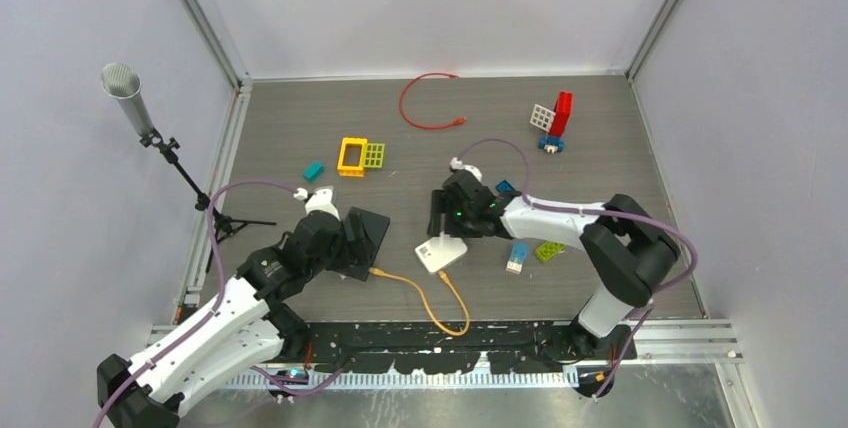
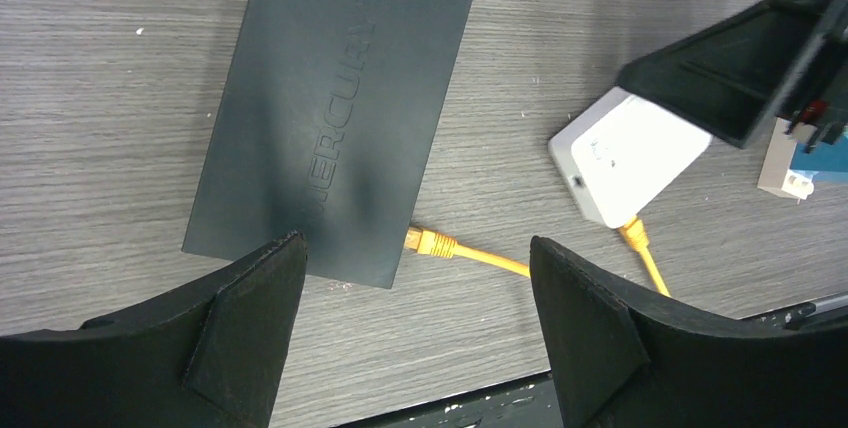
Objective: Insert the plug into the switch port
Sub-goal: Adjust the switch port at the center of the board.
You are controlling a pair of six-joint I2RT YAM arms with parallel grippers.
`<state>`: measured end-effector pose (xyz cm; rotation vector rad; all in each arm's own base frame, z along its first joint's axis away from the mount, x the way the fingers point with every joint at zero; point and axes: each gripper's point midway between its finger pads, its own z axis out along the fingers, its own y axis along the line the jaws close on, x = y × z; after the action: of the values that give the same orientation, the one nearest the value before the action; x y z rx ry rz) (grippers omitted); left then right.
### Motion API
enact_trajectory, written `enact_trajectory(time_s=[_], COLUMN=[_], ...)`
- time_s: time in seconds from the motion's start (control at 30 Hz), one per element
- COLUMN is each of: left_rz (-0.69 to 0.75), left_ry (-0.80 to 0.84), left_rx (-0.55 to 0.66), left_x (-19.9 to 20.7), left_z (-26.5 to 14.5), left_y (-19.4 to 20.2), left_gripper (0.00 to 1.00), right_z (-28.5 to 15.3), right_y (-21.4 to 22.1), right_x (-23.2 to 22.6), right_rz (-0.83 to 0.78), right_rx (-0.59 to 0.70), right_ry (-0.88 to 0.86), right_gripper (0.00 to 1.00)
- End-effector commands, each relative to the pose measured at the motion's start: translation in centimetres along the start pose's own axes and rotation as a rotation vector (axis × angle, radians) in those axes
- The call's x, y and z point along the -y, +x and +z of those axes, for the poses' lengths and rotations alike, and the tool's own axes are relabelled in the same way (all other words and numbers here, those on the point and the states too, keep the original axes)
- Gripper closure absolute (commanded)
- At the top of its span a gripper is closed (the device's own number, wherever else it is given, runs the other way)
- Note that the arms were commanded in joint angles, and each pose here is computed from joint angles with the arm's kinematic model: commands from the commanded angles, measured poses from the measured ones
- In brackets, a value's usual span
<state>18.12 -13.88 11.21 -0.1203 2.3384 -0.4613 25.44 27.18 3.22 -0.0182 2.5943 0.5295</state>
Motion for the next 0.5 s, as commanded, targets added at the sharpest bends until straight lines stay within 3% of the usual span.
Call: enact_trajectory(time_s=[0.0, 0.2, 0.37, 0.47], left_rz=[-0.012, 0.009, 0.071, 0.12], left_ry=[0.035, 0.0, 0.021, 0.027], left_rx=[0.047, 0.104, 0.1, 0.092], left_x=[0.9, 0.4, 2.0, 2.6], left_z=[0.1, -0.2, 0.1, 0.0], left_y=[-1.1, -2.6, -3.9, -4.6], left_gripper=[0.16, 0.16, 0.16, 0.16], right_z=[0.5, -2.9, -7.6, -8.9], right_y=[-3.4, -7.5, -9.8, -11.6], right_x=[-5.6, -4.3, -0.8, -0.1], right_rz=[-0.047, -0.182, -0.244, -0.273], right_rx=[0.096, 0.226, 0.344, 0.403], right_ry=[-0.085, 0.032, 0.151, 0.135], right_gripper=[0.24, 0.16, 0.15, 0.15])
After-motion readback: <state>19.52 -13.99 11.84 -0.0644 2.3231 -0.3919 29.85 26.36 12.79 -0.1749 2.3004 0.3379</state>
